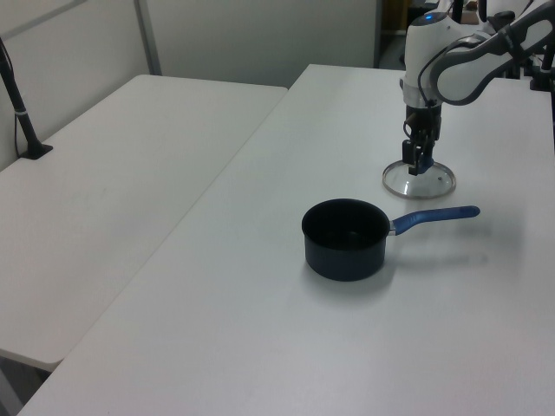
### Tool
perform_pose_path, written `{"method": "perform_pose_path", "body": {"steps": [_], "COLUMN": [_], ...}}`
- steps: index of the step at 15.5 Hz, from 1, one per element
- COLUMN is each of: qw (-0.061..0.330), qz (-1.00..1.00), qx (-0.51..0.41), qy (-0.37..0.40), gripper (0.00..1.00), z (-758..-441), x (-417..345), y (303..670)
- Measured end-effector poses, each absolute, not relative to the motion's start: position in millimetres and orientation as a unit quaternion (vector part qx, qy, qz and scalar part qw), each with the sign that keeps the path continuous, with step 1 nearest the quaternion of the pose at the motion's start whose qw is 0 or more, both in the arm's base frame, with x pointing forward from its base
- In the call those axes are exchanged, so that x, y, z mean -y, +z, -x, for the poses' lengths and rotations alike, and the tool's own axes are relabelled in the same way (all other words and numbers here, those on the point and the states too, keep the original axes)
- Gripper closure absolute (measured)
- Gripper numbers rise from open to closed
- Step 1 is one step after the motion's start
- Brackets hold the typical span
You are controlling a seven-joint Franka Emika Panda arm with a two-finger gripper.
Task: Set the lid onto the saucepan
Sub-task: 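Close the gripper on the blue knob of the glass lid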
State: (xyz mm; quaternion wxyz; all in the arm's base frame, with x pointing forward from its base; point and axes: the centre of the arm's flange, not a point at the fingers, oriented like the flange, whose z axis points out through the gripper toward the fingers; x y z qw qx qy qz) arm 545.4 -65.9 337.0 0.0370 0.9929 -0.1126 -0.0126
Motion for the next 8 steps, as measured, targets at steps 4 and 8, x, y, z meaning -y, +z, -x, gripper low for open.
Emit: {"method": "perform_pose_path", "body": {"steps": [4, 8], "qw": [0.037, 0.035], "qz": [-0.993, -0.995], "qx": [0.112, 0.089], "qy": [-0.01, 0.017], "gripper": [0.33, 0.33], "z": [-546.3, -556.6], "x": [64.8, 38.7], "y": [340.1, 382.1]}}
